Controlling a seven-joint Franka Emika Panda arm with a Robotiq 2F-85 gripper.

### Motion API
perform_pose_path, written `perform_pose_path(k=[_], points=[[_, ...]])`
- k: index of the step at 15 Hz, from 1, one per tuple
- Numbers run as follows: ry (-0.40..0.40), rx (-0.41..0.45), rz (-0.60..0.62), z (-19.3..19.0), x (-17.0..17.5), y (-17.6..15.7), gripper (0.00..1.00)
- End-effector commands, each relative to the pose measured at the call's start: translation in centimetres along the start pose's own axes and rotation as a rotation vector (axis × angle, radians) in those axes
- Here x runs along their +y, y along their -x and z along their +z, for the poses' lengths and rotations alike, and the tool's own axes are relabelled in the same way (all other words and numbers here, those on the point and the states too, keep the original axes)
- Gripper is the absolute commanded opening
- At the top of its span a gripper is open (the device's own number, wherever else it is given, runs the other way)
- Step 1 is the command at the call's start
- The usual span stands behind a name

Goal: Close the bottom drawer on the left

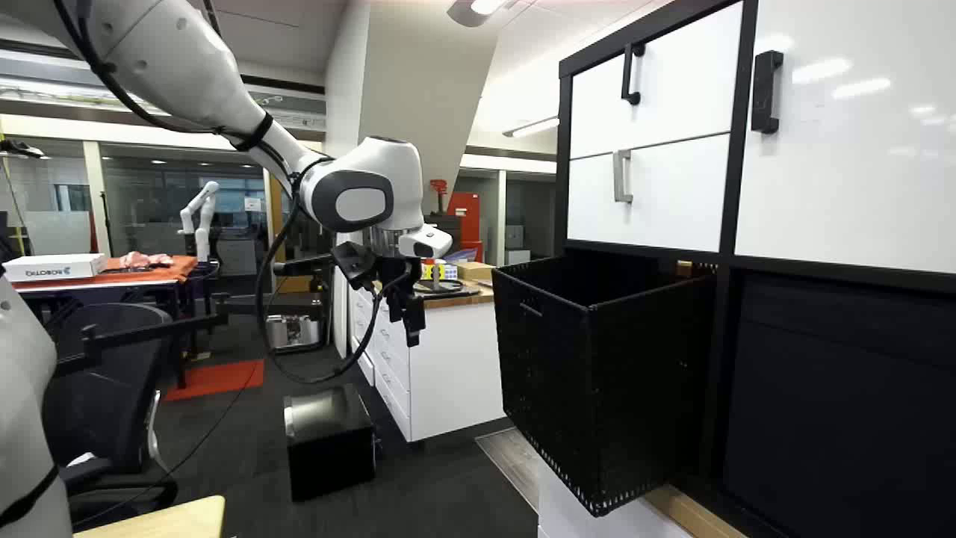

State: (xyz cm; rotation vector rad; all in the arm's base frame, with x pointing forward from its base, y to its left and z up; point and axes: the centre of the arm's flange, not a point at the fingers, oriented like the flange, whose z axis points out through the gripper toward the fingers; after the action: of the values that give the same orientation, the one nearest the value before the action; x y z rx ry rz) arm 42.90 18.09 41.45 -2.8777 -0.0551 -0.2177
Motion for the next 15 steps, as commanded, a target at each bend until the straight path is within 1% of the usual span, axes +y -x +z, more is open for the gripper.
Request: perform_pose_path(k=[1, 11, 12, 15], points=[[0.0, 0.0, 0.0, 0.0, 0.0, 0.0, 1.0], [0.0, 0.0, 0.0, 0.0, 0.0, 0.0, 1.0], [0.011, 0.0, -0.003, 0.1, 0.1, 0.0, 1.0], [0.165, 0.032, -0.071, 0.9, 1.0, -0.4, 1.0]])
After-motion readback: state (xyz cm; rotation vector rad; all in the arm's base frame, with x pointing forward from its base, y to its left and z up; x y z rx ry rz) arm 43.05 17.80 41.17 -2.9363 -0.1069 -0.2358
